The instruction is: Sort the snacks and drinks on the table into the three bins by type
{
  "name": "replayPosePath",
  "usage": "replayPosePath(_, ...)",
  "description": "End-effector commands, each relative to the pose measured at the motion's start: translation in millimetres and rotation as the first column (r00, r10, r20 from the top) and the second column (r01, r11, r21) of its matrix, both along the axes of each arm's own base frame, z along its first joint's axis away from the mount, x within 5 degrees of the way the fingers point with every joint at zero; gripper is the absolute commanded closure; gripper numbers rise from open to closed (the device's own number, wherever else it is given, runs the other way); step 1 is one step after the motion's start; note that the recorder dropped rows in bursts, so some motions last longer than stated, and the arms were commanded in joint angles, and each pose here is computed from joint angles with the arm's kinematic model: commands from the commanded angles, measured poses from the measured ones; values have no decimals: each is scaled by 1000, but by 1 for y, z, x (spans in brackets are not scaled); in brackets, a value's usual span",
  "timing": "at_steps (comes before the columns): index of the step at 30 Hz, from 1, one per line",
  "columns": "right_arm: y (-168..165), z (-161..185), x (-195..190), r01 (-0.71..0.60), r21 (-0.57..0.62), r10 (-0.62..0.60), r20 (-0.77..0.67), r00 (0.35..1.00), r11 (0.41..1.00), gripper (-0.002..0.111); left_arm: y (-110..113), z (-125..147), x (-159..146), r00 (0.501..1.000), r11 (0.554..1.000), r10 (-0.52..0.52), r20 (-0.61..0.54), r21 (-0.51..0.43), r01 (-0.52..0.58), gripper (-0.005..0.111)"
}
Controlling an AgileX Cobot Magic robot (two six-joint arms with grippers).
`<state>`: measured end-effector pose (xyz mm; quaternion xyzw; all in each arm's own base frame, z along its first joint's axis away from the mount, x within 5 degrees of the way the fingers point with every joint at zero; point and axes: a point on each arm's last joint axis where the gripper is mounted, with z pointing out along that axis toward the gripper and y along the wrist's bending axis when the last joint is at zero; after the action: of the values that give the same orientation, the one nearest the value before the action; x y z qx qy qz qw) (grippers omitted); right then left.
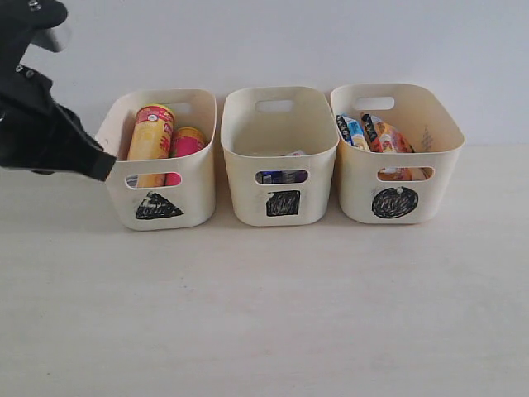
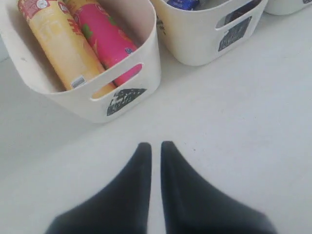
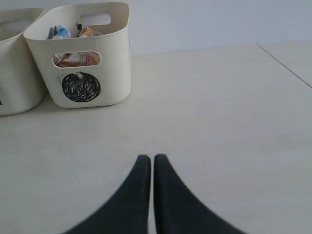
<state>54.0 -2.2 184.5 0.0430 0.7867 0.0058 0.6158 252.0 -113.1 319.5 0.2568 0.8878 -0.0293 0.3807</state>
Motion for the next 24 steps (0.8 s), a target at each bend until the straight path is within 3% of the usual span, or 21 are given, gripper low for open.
replayPosePath(1, 0, 0, 0, -2, -1, 2, 9, 1000, 1000, 108, 14, 0, -31, 1000, 1000, 7, 26, -30, -7, 102)
replayPosePath(4, 0, 0, 0, -2, -1, 2, 9, 1000, 1000, 108, 27, -3, -61, 1000, 998, 19, 10, -53, -18, 102)
replayPosePath(13, 0, 0, 0, -2, -1, 2, 9, 1000, 1000, 108, 44, -12, -98, 995, 992, 35, 99, -121, -23, 102)
replayPosePath(19, 0, 0, 0, -2, -1, 2, 9, 1000, 1000, 108, 64, -15, -128, 954, 971, 101, 282, -237, -33, 102)
replayPosePath(24, 0, 0, 0, -2, -1, 2, 9, 1000, 1000, 108, 77, -29, -141, 921, 958, 172, 350, -276, -74, 102)
